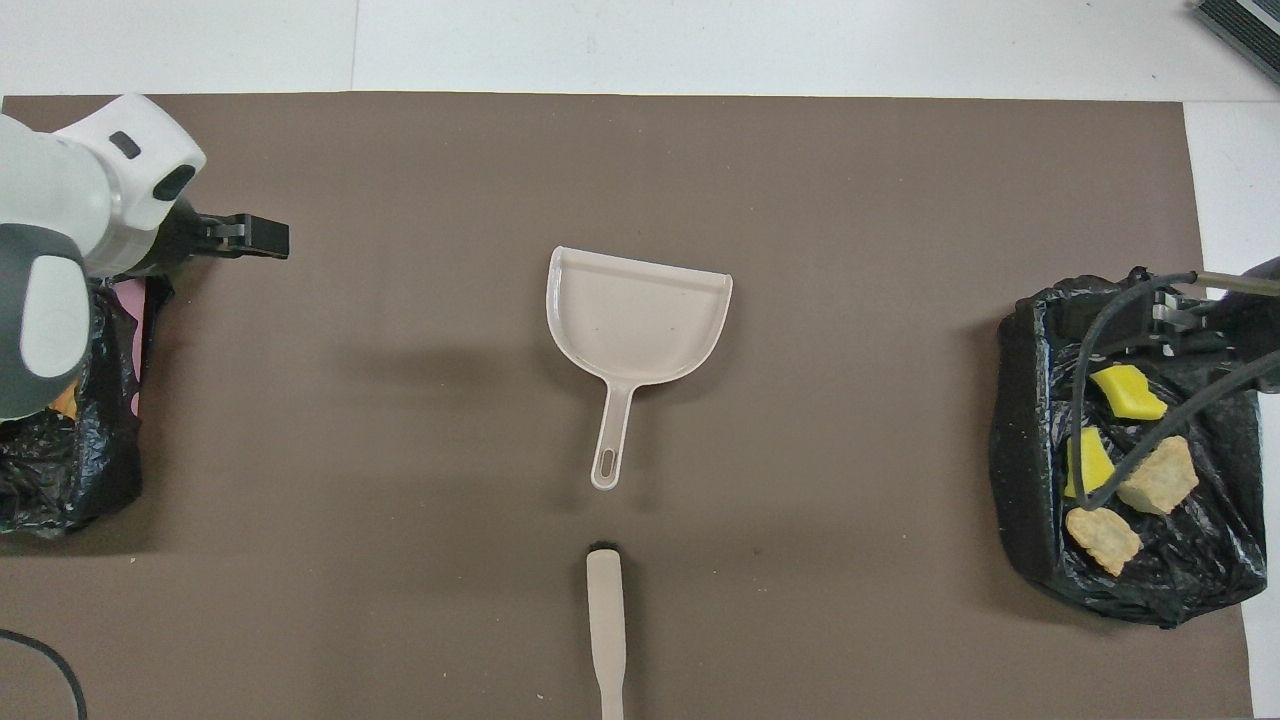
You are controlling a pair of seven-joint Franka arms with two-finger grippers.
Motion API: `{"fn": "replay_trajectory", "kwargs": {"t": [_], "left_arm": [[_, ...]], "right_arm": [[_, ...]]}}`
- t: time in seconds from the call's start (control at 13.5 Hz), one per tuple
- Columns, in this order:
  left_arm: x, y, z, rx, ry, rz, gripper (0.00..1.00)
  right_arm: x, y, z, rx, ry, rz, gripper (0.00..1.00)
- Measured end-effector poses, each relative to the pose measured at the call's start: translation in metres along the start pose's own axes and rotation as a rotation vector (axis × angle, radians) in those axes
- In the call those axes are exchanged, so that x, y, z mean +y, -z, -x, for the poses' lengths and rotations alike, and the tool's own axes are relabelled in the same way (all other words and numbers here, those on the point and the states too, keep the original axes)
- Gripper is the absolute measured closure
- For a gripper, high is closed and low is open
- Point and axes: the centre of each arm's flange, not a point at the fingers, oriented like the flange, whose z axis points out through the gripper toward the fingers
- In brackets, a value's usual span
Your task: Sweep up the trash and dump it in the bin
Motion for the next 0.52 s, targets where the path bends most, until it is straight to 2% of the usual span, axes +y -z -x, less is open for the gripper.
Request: {"fn": "replay_trajectory", "kwargs": {"t": [0.52], "left_arm": [[-0.013, 0.073, 0.042, -0.088, 0.014, -0.011, 0.00]], "right_arm": [[0.000, 0.000, 0.000, 0.000, 0.000, 0.000, 0.00]]}}
